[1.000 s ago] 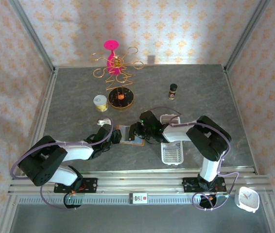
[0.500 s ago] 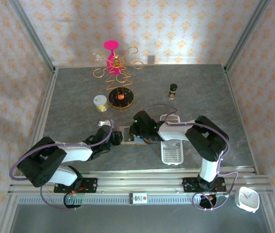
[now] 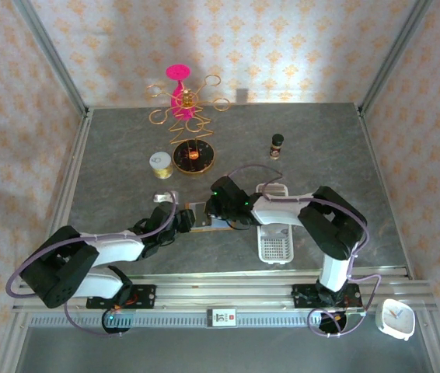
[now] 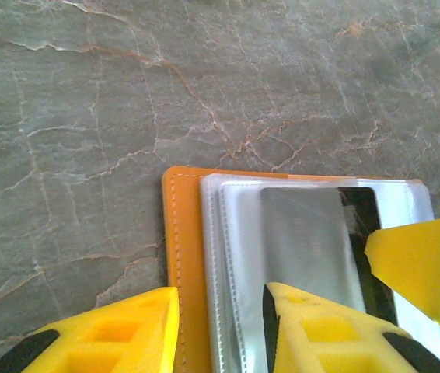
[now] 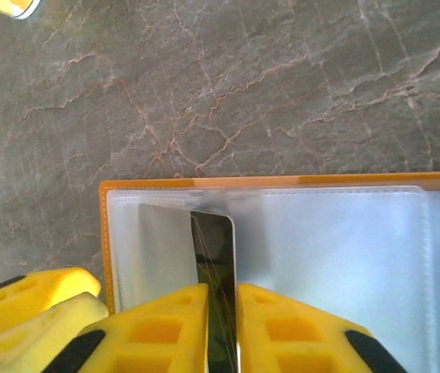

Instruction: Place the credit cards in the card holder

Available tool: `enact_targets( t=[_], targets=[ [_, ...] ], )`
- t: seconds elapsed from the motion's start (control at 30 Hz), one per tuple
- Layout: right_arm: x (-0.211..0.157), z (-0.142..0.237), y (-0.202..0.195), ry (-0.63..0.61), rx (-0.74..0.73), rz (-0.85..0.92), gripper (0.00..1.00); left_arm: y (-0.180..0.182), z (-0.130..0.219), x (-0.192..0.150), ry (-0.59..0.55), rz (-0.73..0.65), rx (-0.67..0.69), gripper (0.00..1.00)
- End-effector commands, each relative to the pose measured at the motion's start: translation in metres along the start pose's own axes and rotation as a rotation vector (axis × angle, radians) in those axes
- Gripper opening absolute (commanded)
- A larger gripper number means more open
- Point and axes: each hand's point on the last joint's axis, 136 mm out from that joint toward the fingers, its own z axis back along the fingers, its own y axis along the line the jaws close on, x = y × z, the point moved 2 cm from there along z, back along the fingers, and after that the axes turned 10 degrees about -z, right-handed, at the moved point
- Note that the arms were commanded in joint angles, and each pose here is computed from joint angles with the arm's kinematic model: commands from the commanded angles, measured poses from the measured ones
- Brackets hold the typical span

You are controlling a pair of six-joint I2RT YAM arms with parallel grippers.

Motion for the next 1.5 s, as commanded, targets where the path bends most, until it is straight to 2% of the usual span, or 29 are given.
enact_targets(
  t=[0.0, 0.2, 0.6, 0.97, 1.23, 1.4, 1.47],
  targets=[
    [-0.002, 0.005, -0.006, -0.015, -0.019, -0.002, 0.12, 0.008, 0.002, -0.002, -0.007, 0.010, 0.039, 0.36],
    [-0.008, -0.006, -0.008, 0.018, -0.022, -0.004, 0.06, 0.013, -0.003, -0.008, 0.026, 0.000, 0.080, 0.37],
    [-0.017, -0.020, 0.000, 0.048, -0.022, 0.016, 0.03, 0.014, -0.008, -0.011, 0.046, 0.003, 0.084, 0.37],
    [-0.019, -0.013, 0.033, 0.062, 0.135, 0.014, 0.03, 0.010, -0.014, -0.017, 0.077, -0.002, 0.062, 0.38],
    [0.001, 0.016, 0.022, -0.074, 0.047, 0.075, 0.03, 0.014, -0.015, -0.018, 0.083, -0.016, 0.088, 0.35],
    [0.025, 0.049, 0.012, -0.235, -0.051, 0.141, 0.00, 0.012, -0.016, -0.019, 0.089, -0.025, 0.076, 0.30],
    [0.033, 0.064, 0.009, -0.295, -0.063, 0.148, 0.02, 0.012, -0.017, -0.019, 0.090, -0.026, 0.074, 0.30]
  ],
)
